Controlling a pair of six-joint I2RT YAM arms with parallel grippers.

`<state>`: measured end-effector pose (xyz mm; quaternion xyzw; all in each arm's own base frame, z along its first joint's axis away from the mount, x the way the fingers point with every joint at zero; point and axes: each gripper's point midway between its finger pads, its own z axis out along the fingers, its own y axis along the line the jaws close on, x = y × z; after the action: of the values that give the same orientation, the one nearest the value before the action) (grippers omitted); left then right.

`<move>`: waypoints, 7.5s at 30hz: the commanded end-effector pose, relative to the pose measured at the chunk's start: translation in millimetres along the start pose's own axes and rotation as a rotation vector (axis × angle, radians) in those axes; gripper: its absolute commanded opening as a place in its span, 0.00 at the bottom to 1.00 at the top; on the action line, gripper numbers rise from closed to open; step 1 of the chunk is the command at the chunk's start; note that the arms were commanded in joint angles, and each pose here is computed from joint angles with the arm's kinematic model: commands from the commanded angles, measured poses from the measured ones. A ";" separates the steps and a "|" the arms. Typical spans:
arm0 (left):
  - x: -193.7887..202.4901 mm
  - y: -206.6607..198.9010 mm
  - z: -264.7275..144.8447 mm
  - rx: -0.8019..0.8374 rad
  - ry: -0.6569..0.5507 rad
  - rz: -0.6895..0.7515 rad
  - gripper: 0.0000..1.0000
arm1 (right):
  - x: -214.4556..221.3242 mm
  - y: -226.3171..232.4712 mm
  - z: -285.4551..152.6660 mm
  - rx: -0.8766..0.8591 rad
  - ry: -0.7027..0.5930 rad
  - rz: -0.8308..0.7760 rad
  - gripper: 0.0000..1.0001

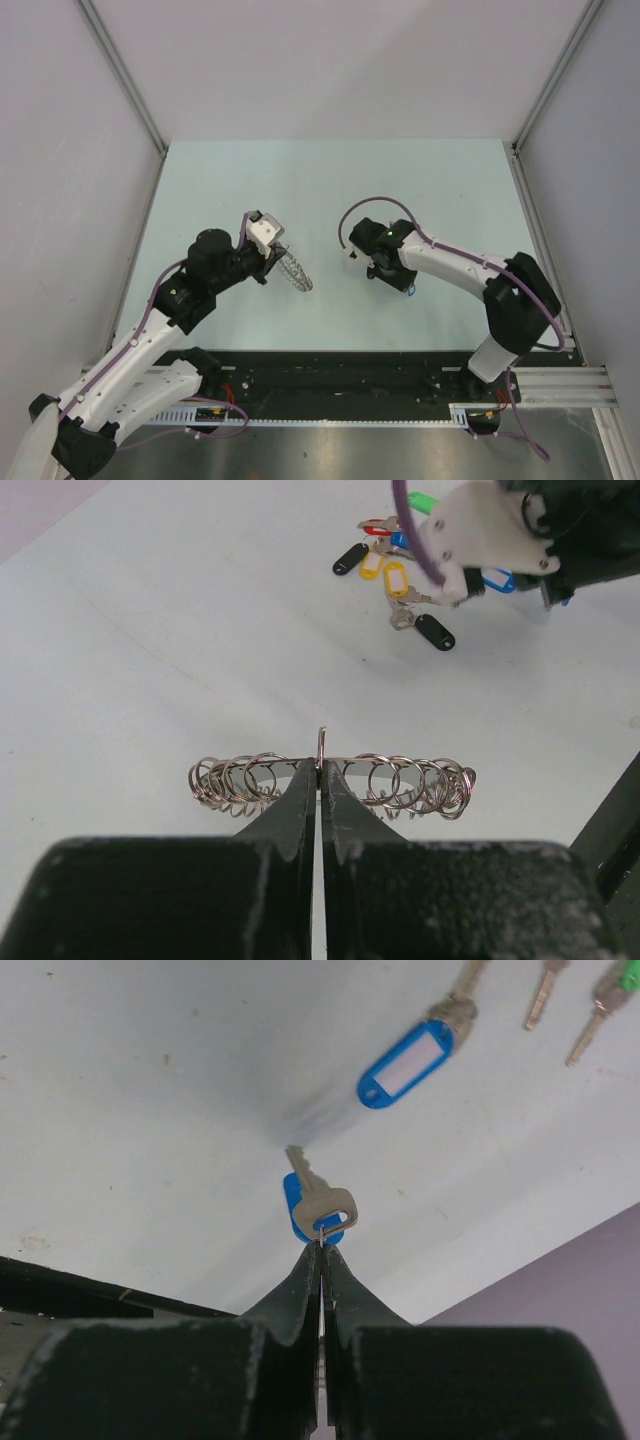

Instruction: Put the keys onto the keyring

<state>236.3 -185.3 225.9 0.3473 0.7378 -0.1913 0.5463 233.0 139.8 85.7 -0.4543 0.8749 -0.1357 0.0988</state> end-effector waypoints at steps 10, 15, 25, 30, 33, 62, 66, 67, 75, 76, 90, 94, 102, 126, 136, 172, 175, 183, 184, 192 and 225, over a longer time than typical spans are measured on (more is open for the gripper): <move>-35.7 6.5 -8.7 -0.022 -0.107 0.041 0.00 | -53.6 50.7 29.1 -0.046 0.041 -0.281 0.00; -35.0 6.3 -8.5 -0.021 -0.106 0.043 0.00 | -77.8 65.8 39.7 -0.058 -0.003 -0.333 0.07; -34.0 6.6 -7.6 -0.022 -0.102 0.044 0.00 | -108.1 57.4 4.0 -0.116 -0.213 -0.181 0.39; -34.2 7.5 -7.6 -0.027 -0.103 0.044 0.00 | -98.3 52.0 -5.3 -0.204 -0.326 -0.071 0.40; -33.9 7.3 -7.3 -0.025 -0.102 0.044 0.00 | -86.5 52.7 -3.4 -0.232 -0.390 -0.025 0.41; -33.1 4.5 -5.0 -0.007 -0.099 0.042 0.00 | -64.8 47.5 13.4 -0.260 -0.665 0.681 0.40; -32.9 3.8 -4.2 -0.002 -0.098 0.042 0.00 | -62.5 46.3 18.2 -0.254 -0.666 0.685 0.36; -32.2 3.7 -3.9 -0.002 -0.095 0.042 0.00 | -63.0 46.2 19.0 -0.254 -0.666 0.680 0.35; -29.9 4.5 -2.2 -0.005 -0.085 0.040 0.00 | -66.3 54.2 33.7 -0.263 -0.640 0.645 0.29; -29.9 4.5 -2.2 -0.005 -0.085 0.040 0.00 | -66.5 54.3 34.5 -0.262 -0.641 0.642 0.29; -27.4 5.1 -0.7 -0.008 -0.076 0.041 0.00 | -66.0 58.9 44.9 -0.257 -0.613 0.620 0.14; -27.2 5.8 -0.7 -0.011 -0.075 0.042 0.00 | -69.7 59.1 41.7 -0.260 -0.629 0.602 0.00; -26.8 6.1 -0.3 -0.012 -0.072 0.040 0.00 | -75.6 56.6 36.1 -0.231 -0.558 0.562 0.00; -24.7 5.8 1.2 -0.008 -0.062 0.041 0.00 | -64.7 75.4 26.2 -0.243 -0.133 0.312 0.11; -25.7 6.1 0.1 -0.011 -0.066 0.042 0.00 | -83.8 62.2 2.5 -0.213 -0.314 0.406 0.34; -26.0 4.7 0.4 -0.003 -0.069 0.039 0.01 | -64.5 69.4 33.2 -0.199 -0.695 0.563 0.21; -26.3 5.1 0.6 -0.005 -0.069 0.041 0.00 | -61.3 71.6 34.2 -0.201 -0.683 0.563 0.21; -25.7 4.0 1.3 0.002 -0.067 0.039 0.00 | -57.9 73.8 34.5 -0.209 -0.678 0.571 0.21; -26.1 3.7 1.0 0.003 -0.068 0.039 0.00 | -58.3 74.2 34.3 -0.209 -0.679 0.570 0.21; -25.7 4.0 1.3 0.002 -0.067 0.039 0.00 | -56.1 76.5 38.1 -0.212 -0.663 0.573 0.17; -24.3 2.0 3.4 0.015 -0.061 0.038 0.00 | -59.7 70.4 20.4 -0.199 -0.721 0.588 0.00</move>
<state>238.3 -187.2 216.3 0.3569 0.7442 -0.1876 0.5325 214.3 223.7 28.3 -0.2220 0.8965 0.1410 0.3565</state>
